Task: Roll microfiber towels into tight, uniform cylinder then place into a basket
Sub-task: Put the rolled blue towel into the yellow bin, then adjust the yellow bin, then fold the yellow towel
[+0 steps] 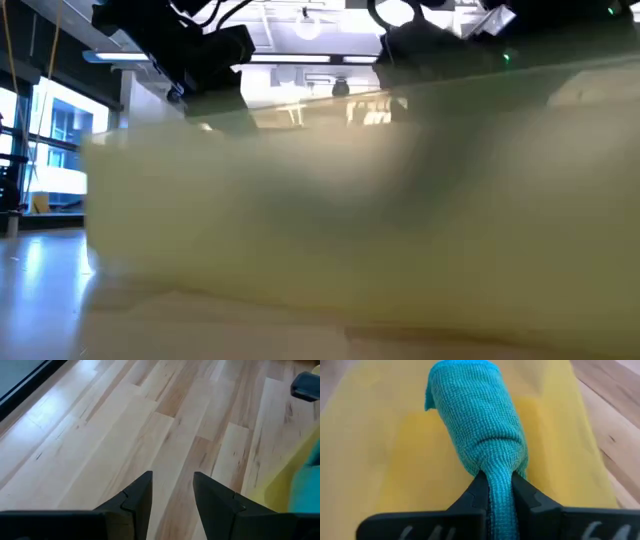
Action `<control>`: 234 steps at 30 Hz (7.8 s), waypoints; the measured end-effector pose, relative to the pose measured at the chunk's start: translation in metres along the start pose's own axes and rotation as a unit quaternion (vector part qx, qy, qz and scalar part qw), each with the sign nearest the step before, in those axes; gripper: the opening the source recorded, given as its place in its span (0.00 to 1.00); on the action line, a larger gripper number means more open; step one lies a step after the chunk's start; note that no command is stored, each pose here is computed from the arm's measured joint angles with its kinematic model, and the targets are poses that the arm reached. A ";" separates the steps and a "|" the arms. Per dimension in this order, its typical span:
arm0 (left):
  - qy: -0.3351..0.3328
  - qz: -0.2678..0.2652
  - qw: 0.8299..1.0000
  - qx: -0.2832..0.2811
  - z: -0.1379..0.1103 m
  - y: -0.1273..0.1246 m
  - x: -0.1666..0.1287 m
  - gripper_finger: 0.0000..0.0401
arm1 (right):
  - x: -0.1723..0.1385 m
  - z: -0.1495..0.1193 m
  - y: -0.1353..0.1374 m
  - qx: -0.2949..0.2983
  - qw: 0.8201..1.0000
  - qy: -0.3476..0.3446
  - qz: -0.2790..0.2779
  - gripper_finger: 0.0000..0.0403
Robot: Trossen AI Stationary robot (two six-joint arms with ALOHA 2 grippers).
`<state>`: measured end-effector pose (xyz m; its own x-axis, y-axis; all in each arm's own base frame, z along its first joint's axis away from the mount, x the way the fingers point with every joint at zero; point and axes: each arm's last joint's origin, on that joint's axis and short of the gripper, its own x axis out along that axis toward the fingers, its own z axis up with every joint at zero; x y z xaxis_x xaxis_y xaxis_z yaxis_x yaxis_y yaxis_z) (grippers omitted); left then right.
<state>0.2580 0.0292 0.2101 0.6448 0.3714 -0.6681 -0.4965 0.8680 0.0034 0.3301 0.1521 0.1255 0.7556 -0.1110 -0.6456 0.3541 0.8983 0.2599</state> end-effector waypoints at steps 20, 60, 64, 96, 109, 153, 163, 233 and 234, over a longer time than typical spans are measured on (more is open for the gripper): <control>0.000 0.001 1.000 -0.002 0.000 0.000 0.000 0.33 | -0.010 0.008 0.038 0.101 0.994 -0.041 -0.010 0.07; 0.007 0.002 1.000 0.017 -0.001 0.001 0.000 0.33 | 0.031 0.023 0.089 0.102 0.984 0.123 -0.085 0.35; 0.007 0.002 1.000 0.016 -0.001 0.001 0.000 0.33 | 0.034 0.027 0.088 0.097 0.981 0.155 -0.058 0.38; 0.009 0.002 1.000 0.021 -0.002 0.001 0.000 0.33 | 0.031 0.057 0.075 -0.014 0.971 0.234 0.052 0.39; 0.009 0.002 1.000 0.020 -0.002 0.001 0.000 0.33 | 0.031 0.071 0.072 0.013 0.953 0.274 0.125 0.58; 0.051 -0.127 0.990 0.019 -0.020 -0.016 0.075 0.33 | -0.114 -0.017 -0.064 0.207 0.953 0.221 -0.028 0.59; 0.101 -0.214 0.971 0.024 -0.031 -0.035 0.068 0.33 | -0.092 -0.025 -0.058 0.156 0.964 0.213 0.008 0.59; -0.150 -0.152 0.941 0.263 0.045 -0.082 0.029 0.33 | -0.148 0.096 -0.050 -0.184 0.959 0.179 -0.116 0.00; -0.154 -0.144 0.940 0.266 0.046 -0.082 0.029 0.33 | -0.152 0.103 -0.047 -0.212 0.956 0.171 -0.106 0.00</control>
<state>0.3437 -0.0161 0.2244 0.8868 0.1015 -0.4509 0.0338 0.9587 0.2825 0.2553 0.0829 0.2852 0.4413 -0.2288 -0.8677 0.1695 0.9708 -0.1697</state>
